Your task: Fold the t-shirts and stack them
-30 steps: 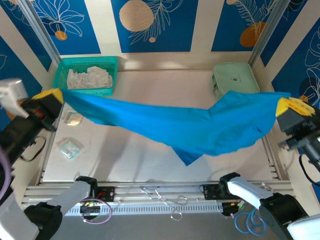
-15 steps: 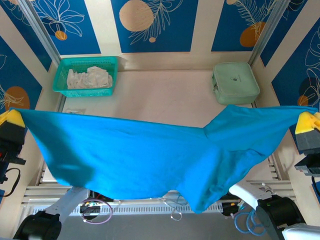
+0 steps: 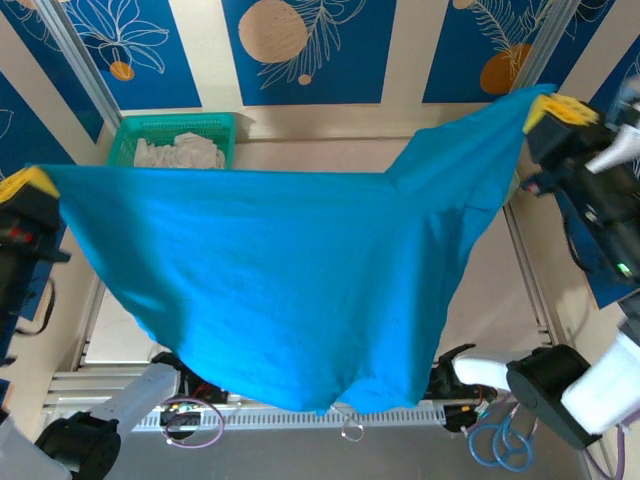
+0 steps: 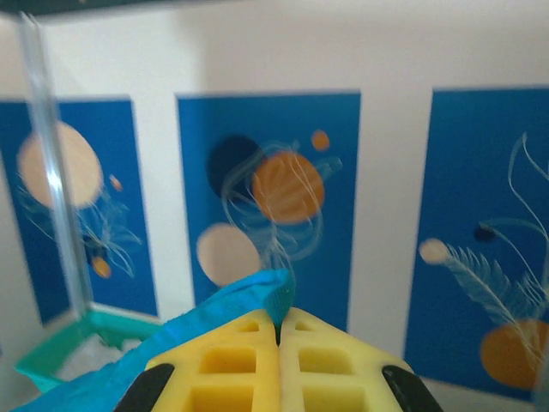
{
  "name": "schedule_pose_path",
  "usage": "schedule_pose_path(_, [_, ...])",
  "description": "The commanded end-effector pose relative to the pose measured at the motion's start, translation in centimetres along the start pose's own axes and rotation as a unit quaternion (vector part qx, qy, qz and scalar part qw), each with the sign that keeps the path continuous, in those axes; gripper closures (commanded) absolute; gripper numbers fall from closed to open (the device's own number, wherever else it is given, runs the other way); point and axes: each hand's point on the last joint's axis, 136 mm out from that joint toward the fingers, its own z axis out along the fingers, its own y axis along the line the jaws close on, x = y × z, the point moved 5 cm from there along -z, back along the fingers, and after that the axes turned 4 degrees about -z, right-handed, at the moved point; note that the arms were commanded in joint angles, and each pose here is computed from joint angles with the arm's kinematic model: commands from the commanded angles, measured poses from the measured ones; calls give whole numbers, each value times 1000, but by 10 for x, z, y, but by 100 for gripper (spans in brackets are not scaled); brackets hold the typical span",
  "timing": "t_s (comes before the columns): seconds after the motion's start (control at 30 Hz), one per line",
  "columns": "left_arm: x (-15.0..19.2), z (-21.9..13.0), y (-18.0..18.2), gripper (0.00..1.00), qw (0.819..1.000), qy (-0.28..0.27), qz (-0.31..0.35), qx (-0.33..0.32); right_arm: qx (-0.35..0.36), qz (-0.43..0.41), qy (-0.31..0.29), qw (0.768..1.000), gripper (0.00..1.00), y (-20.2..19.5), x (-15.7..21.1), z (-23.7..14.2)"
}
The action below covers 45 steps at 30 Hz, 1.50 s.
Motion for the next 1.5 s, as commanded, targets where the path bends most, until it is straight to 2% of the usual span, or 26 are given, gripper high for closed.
schedule_pose_path(0.0, [33,58,6,100,998,37,28,-37,87,-56,74,992,100,-15,31,42])
schedule_pose_path(0.13, [106,130,7,100,992,119,31,-36,107,-82,176,975,100,-18,89,111])
schedule_pose_path(0.23, [178,186,10,100,982,187,27,-29,106,-55,250,961,100,-31,145,164])
schedule_pose_path(0.43, [311,288,23,100,960,275,36,-27,105,-32,339,934,100,-62,263,273])
schedule_pose_path(0.63, [395,369,40,100,946,317,54,-52,102,-29,402,910,100,-89,384,363])
schedule_pose_path(0.8, [442,408,52,100,938,333,61,-68,112,-35,411,904,100,-98,455,399])
schedule_pose_path(0.9, [465,421,57,100,934,344,65,-75,115,-28,406,906,100,-98,473,406])
schedule_pose_path(1.03, [483,428,62,100,928,356,68,-82,112,-4,401,909,100,-100,473,405])
schedule_pose_path(1.3, [476,420,72,100,927,352,85,-97,111,27,418,901,100,-98,460,379])
schedule_pose_path(1.47, [468,410,74,100,925,354,97,-97,112,48,402,907,100,-93,443,348])
